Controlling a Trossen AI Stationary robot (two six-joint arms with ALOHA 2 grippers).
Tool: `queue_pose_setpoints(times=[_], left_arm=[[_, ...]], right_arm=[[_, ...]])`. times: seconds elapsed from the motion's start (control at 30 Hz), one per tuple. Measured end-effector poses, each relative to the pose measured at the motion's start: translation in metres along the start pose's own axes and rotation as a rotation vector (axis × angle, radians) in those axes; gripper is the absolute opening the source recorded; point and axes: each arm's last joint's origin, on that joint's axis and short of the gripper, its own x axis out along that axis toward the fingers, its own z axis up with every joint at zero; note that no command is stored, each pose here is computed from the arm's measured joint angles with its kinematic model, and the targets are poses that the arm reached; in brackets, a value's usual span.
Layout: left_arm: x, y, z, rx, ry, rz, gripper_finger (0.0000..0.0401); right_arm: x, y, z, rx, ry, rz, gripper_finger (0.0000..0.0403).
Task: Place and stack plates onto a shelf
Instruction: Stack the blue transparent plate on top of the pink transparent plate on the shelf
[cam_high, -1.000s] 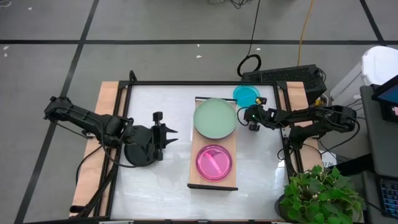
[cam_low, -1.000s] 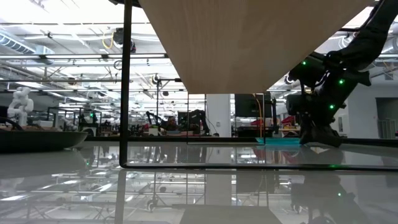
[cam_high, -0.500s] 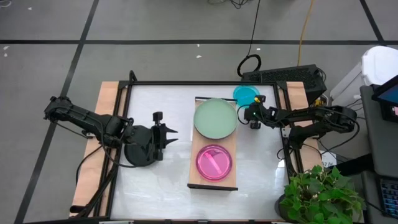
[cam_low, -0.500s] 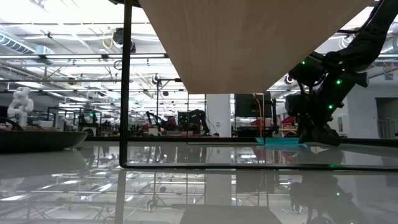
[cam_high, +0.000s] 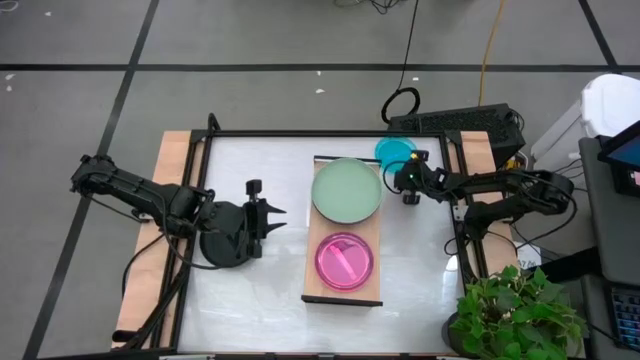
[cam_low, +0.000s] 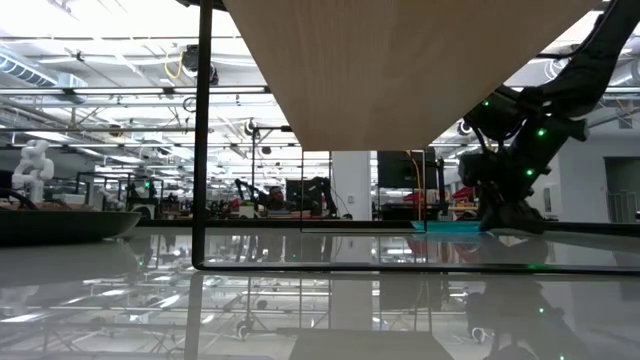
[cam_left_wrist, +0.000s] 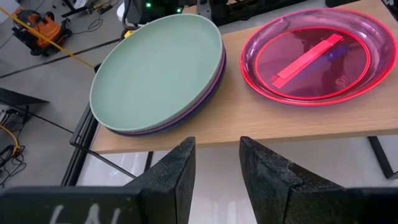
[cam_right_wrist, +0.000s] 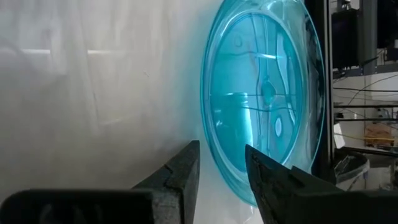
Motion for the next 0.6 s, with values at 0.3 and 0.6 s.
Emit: queue_pose_setpoints(times=[0.3,0.6], left_arm=[[-0.0001,0.0,0.0002,-0.001,-0.001,0.0,0.0131],[0.0,0.0,0.0003,0.012,-0.002,0.001,0.0131]], right_arm=[[0.0028,-0.0023,-0.0009,-0.006,-0.018,0.02,0.0111],[0.0043,-0.0036,-0.0029,0.004,-0.031,0.052,0.0054]])
